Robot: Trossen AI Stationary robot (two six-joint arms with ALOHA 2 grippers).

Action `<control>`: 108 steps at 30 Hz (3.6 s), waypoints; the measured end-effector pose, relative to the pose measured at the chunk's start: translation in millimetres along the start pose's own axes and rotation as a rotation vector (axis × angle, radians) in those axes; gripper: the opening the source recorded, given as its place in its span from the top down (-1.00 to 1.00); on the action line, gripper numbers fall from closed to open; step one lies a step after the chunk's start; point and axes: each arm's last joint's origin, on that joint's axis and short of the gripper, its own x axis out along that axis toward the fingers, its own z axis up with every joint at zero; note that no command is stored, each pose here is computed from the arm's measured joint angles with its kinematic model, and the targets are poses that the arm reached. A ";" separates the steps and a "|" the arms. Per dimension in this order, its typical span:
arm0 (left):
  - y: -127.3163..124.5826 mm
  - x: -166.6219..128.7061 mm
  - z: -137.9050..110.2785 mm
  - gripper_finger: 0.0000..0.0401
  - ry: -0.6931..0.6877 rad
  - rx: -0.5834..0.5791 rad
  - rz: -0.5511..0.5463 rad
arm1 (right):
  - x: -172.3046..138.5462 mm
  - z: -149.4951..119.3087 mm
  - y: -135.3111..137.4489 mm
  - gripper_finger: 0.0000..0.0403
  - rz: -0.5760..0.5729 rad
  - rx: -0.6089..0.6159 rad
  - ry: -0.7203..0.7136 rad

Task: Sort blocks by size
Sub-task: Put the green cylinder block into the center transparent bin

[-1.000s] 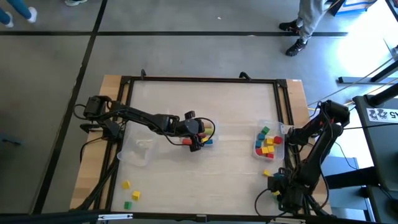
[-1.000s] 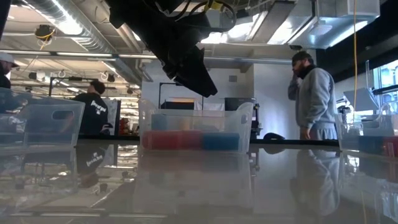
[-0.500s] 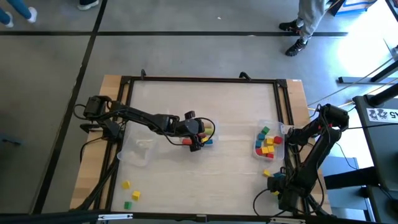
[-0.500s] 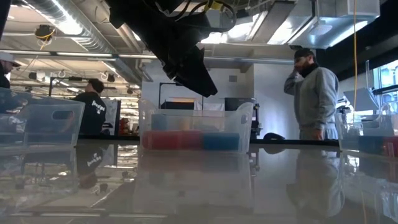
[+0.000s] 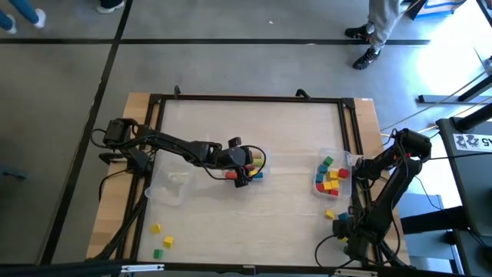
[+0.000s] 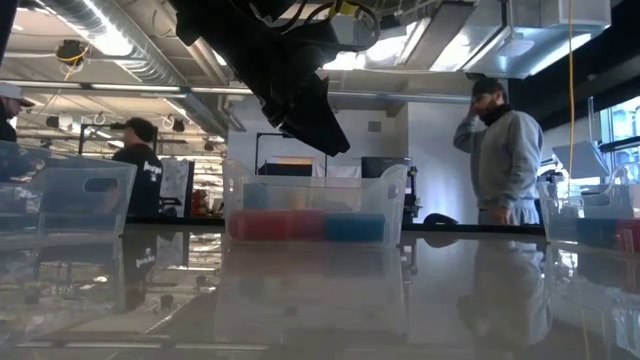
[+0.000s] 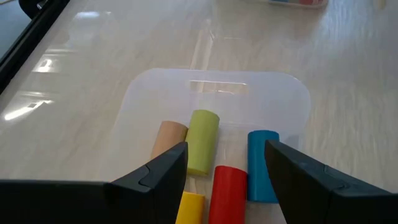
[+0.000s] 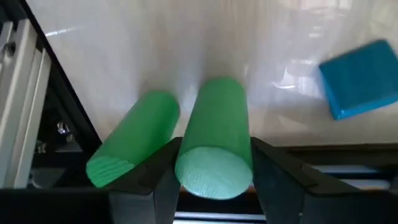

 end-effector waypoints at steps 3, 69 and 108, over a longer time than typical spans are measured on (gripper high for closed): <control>-0.3 -0.1 -0.1 -0.05 0.000 0.001 0.000 | 0.0 1.5 0.8 0.10 0.000 -0.007 -0.045; -40.1 -129.7 -57.0 -0.05 -0.036 -0.209 -0.073 | -142.7 204.7 -102.4 0.31 -0.529 -0.428 -1.082; -53.7 -136.8 -58.8 -0.05 -0.069 -0.281 -0.138 | -142.5 220.6 -100.7 -0.67 -0.138 -0.537 -1.130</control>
